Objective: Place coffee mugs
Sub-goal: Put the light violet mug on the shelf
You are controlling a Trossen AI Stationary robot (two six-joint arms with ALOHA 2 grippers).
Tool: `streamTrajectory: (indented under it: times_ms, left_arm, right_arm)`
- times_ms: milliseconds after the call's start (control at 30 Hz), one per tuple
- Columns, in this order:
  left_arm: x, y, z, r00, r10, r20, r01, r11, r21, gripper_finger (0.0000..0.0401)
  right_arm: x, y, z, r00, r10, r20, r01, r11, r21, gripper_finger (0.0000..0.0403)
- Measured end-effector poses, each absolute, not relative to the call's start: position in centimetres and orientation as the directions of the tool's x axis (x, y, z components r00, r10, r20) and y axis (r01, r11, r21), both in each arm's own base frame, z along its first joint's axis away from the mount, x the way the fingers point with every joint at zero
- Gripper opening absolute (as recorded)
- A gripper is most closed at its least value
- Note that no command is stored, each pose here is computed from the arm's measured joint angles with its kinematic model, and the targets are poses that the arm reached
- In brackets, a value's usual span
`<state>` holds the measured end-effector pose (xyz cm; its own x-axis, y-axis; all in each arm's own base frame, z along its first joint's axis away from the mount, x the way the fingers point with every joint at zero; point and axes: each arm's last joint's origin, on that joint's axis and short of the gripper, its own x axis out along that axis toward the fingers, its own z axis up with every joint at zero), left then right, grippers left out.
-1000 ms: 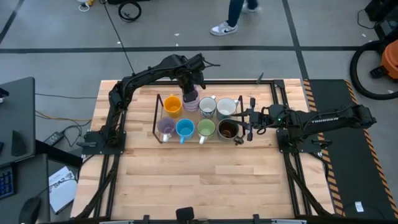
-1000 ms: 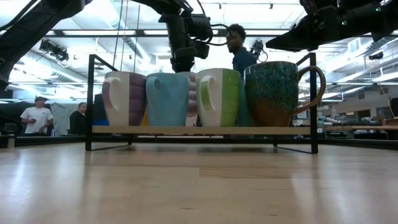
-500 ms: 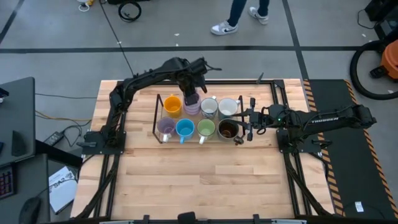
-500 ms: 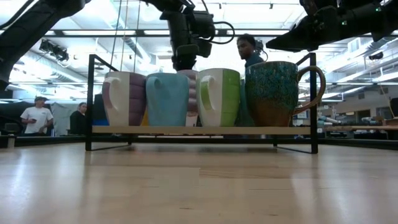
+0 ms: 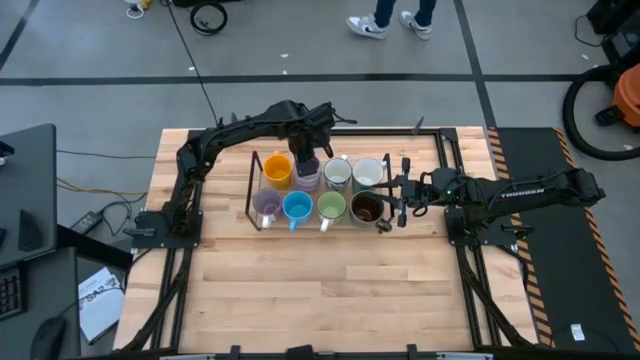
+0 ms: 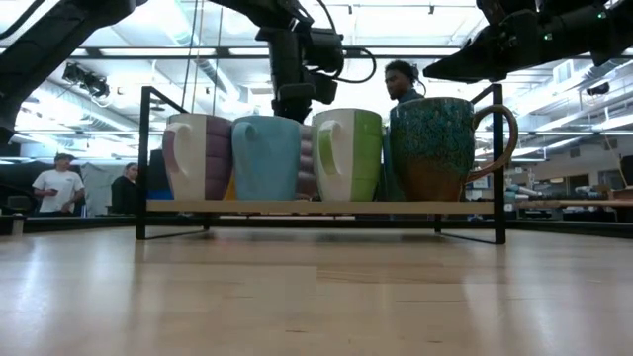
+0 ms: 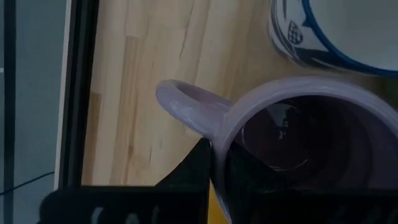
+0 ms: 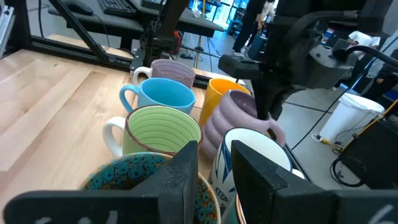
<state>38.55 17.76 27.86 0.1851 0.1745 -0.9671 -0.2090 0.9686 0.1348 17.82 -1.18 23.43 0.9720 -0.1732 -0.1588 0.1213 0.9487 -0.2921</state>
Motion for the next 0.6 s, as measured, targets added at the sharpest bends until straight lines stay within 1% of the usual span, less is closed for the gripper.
streamTrajectory:
  times_ms: [600]
  left_arm:
    - [39.01, 17.05, 27.46, 0.19, 0.185, -0.964, -0.21, 0.967, 0.144, 0.0035]
  right_arm:
    - [17.8, -1.17, 23.34, 0.971, -0.172, -0.168, 0.118, 0.949, -0.293, 0.0103]
